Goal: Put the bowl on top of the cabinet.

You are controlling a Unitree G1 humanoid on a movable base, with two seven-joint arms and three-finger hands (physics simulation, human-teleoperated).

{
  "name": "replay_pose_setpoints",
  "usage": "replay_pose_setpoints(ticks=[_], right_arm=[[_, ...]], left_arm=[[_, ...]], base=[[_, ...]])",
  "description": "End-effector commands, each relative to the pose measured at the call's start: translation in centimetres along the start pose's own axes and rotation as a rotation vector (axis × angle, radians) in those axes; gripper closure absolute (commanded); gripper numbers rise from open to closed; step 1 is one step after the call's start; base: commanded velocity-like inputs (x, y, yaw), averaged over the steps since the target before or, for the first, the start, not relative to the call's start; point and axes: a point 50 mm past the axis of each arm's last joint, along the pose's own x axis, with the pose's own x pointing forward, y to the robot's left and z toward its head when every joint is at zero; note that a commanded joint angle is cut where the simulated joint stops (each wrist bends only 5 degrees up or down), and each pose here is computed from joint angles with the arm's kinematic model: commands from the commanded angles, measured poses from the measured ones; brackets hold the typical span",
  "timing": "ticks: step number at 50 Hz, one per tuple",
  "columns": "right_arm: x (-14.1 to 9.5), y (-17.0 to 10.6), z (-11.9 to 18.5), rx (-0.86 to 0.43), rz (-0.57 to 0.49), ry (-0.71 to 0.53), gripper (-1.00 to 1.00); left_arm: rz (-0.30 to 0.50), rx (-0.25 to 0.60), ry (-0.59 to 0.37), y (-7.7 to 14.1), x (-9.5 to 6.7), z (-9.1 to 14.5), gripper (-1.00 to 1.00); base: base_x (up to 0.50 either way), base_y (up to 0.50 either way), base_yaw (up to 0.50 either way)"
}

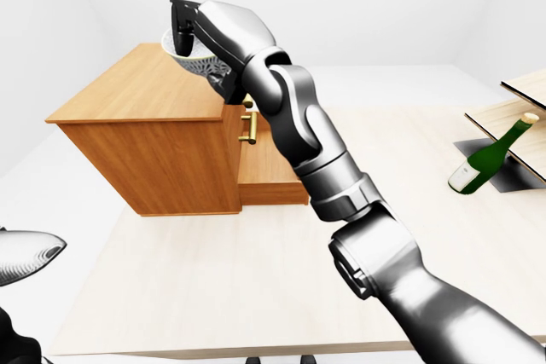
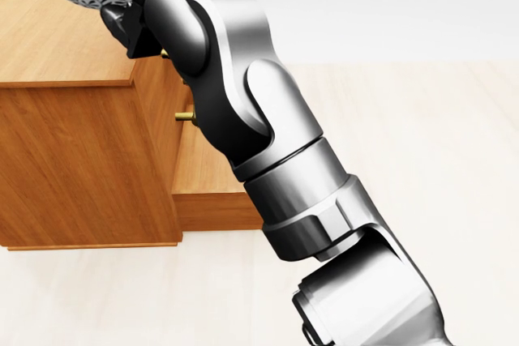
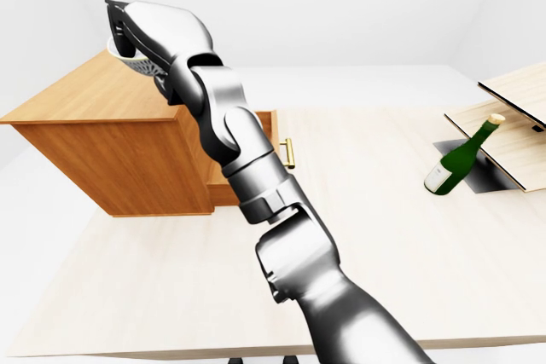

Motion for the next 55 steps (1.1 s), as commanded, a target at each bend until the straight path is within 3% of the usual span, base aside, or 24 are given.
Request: replay_pose_setpoints(ticks=[1,55], right_arm=[[0.0,0.0,0.8,0.032,-0.022,-0.028,1.0],[1.4,3.6,0.4,0.079,0.037,0.05,1.0]], left_arm=[[0.001,-0.003,0.0,0.0,0.0,0.0,-1.0],[0.003,-0.027,-0.004,-0.1,0.1,0.1,-1.0]], base=[[0.0,0.0,0.0],[0.0,0.0,0.0]])
